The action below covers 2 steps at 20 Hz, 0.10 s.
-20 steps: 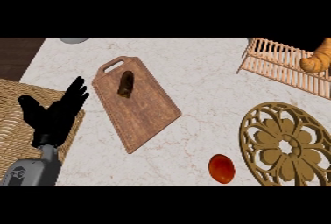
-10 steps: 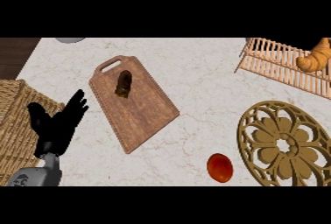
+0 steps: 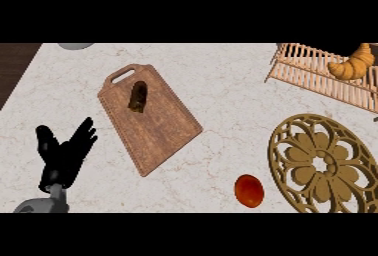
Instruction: Pick the croissant from the placemat and place it in the tiered shelf
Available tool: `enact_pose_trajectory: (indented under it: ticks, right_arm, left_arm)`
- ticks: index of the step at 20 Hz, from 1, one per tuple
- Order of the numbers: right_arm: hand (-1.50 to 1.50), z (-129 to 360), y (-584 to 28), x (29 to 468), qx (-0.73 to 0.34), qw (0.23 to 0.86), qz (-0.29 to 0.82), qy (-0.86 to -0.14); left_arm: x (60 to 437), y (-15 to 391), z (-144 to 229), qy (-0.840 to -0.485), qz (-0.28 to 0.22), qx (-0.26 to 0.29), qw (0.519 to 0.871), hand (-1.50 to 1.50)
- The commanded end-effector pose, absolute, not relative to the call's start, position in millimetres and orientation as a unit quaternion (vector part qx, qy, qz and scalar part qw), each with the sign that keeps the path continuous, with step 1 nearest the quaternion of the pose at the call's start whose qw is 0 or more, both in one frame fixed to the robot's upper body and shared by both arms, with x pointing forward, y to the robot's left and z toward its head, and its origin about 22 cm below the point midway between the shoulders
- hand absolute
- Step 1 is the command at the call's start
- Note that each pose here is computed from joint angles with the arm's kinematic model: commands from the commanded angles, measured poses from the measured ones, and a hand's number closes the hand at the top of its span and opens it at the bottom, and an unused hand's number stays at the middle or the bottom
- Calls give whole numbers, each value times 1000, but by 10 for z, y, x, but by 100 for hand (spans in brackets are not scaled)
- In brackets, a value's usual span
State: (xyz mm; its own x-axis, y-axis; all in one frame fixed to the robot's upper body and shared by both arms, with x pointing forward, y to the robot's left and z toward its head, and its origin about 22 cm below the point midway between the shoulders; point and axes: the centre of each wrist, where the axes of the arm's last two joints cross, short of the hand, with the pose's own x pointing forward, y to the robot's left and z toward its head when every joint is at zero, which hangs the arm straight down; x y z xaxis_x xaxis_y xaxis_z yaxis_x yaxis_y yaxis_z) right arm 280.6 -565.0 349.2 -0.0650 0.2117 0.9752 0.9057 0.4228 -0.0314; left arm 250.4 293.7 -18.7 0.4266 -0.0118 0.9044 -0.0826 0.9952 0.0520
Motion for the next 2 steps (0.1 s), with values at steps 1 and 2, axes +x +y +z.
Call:
enact_pose_trajectory:
  ticks: [1, 2]
  right_arm:
    - [-150, 3685, -5922, 2319, -424, 536, -303, -664]
    - [-150, 3555, -6008, 2251, -415, 532, -312, -669]
  left_arm:
    - [2422, 2959, -333, -524, 27, 37, 850, 0]
    - [2532, 2848, -148, -533, 17, 52, 845, 0]
